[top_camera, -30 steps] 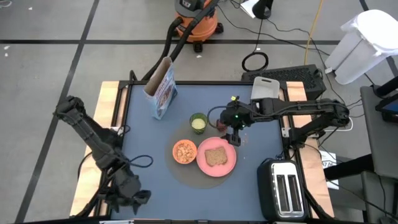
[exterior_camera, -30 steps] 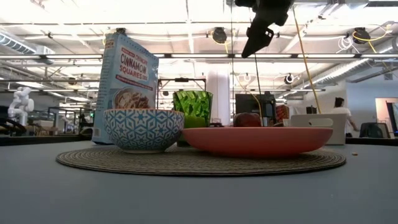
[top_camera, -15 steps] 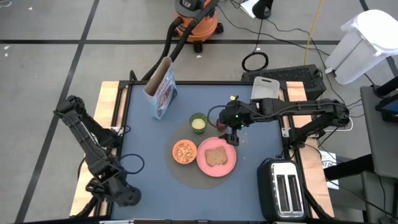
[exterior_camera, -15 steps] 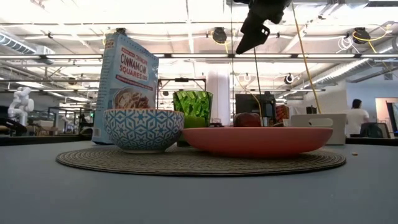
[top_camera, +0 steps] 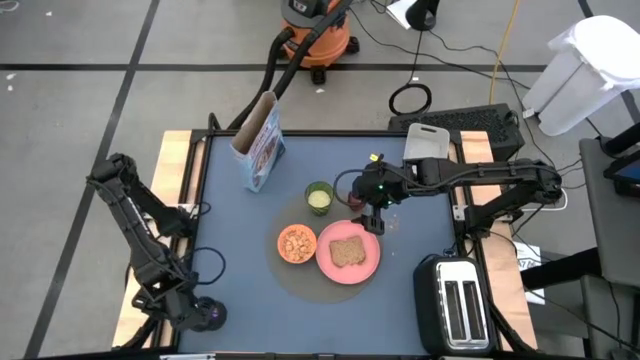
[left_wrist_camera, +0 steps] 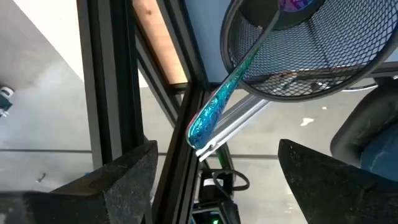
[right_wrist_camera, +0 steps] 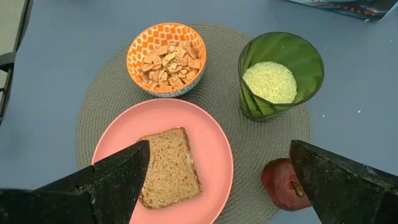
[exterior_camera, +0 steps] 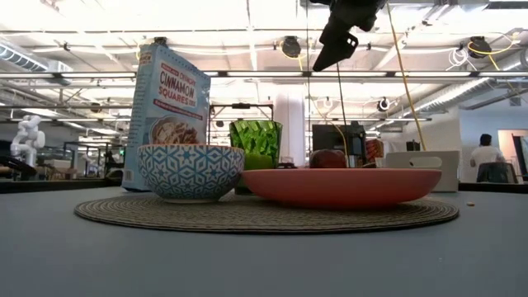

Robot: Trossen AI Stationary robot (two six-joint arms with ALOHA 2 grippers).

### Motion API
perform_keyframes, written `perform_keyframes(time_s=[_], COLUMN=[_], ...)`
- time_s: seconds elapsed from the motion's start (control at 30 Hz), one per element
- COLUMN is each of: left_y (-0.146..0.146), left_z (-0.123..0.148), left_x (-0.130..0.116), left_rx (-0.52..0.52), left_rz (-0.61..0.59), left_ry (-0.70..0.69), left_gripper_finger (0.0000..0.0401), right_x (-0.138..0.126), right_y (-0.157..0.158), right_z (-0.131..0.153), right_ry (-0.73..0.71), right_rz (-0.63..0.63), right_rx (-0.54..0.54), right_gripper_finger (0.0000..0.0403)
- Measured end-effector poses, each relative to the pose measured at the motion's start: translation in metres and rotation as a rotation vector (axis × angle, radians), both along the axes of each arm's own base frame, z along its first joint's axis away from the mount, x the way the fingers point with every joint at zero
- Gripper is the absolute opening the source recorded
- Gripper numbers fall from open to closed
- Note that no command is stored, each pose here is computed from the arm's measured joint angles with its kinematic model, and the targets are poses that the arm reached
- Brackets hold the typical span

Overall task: Arrange a breakfast setting
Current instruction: Put the blue spoon on the gray table mat to the left side of the orange bowl

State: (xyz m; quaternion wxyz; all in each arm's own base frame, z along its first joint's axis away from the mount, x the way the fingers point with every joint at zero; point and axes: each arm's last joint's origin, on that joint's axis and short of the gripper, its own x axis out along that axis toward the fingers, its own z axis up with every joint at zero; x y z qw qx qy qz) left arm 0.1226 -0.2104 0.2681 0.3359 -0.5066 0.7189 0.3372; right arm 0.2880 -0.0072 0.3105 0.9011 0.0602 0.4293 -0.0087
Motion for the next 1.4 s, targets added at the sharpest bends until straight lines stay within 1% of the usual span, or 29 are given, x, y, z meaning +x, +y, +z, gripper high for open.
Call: perform_keyframes(time_s=[0.2, 0.67, 1.23, 1.3, 1.4], left_y=[-0.002, -0.014, -0.015, -0.014, -0.014], left_z=[-0.001, -0.021, -0.022, -0.022, -0.022], left_x=[-0.001, 0.005, 0.005, 0.005, 0.005], left_rx=[0.007, 0.091, 0.088, 0.089, 0.089], left_rz=[-0.005, -0.011, -0.028, -0.030, -0.030], left_ry=[0.000, 0.009, -0.001, -0.006, -0.006], left_gripper_finger=[0.0337, 0.0337, 0.0337, 0.0332, 0.0311], right_x=[0.000, 0.000, 0.000, 0.000, 0.000], right_y=[0.000, 0.000, 0.000, 0.000, 0.000], right_z=[0.000, 0.000, 0.000, 0.000, 0.000], right_ry=[0.000, 0.000, 0.000, 0.001, 0.000], right_rz=[0.000, 0.000, 0.000, 0.000, 0.000], right_rx=[0.000, 0.000, 0.000, 0.000, 0.000], right_gripper_finger=[0.0380, 0.0380, 0.0380, 0.0380, 0.0380])
